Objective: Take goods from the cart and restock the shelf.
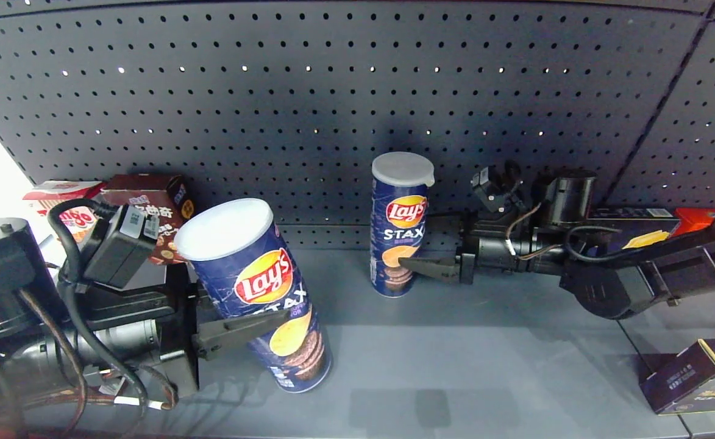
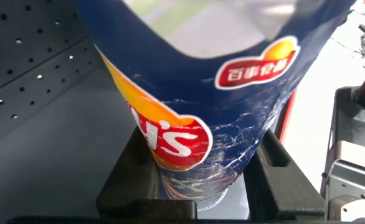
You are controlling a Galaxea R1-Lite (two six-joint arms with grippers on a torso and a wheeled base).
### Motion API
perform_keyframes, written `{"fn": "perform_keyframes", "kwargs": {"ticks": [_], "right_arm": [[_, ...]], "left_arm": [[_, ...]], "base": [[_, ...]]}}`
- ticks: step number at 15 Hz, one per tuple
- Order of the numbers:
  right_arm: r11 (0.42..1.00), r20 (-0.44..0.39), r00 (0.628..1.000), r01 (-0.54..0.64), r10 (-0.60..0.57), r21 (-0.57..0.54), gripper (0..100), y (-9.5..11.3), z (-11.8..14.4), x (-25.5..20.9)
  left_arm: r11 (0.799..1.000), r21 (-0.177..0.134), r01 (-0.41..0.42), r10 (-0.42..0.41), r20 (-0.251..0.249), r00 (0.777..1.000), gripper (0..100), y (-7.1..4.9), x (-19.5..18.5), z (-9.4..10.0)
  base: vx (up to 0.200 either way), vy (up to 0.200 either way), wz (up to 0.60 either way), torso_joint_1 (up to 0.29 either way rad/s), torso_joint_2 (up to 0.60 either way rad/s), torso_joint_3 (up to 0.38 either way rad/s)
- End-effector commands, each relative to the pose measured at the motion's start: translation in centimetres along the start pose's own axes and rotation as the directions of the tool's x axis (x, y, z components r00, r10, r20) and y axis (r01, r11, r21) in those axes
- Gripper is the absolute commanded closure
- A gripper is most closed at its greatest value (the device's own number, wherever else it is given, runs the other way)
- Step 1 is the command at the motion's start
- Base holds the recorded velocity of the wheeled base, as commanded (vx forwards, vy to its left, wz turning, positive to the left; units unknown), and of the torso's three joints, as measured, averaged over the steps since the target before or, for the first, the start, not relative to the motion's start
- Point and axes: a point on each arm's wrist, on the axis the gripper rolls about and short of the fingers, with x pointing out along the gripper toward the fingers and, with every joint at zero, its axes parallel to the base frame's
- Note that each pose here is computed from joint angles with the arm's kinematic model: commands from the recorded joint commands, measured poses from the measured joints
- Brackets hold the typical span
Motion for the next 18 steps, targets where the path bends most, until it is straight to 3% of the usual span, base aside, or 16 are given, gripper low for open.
{"fn": "perform_keyframes", "kwargs": {"ticks": [1, 14, 15, 18], "right_arm": [[1.000, -0.008, 1.000, -0.013, 0.013, 0.010, 0, 0.0, -0.7, 0.7], [0.999, -0.006, 0.999, -0.037, 0.037, 0.010, 0, -0.7, -1.9, 3.2], [0.999, -0.003, 0.999, -0.043, 0.043, 0.008, 100, -0.7, -1.9, 3.3], [0.999, -0.002, 0.999, -0.039, 0.039, 0.007, 100, -0.5, -1.6, 3.2]], "left_arm": [[1.000, 0.000, -0.015, 0.015, 0.001, 1.000, 100, 0.3, -0.2, 0.0], [1.000, -0.005, -0.019, 0.019, -0.004, 1.000, 100, 0.3, -0.3, -0.1], [1.000, -0.006, -0.019, 0.019, -0.005, 1.000, 100, 0.3, -0.3, -0.2], [1.000, -0.007, -0.019, 0.019, -0.006, 1.000, 100, 0.3, -0.3, -0.2]], "base": [[0.000, 0.000, 0.00, 0.000, 0.00, 0.000], [0.000, 0.000, 0.00, 0.000, 0.00, 0.000], [0.000, 0.000, 0.00, 0.000, 0.00, 0.000], [0.000, 0.000, 0.00, 0.000, 0.00, 0.000]]}}
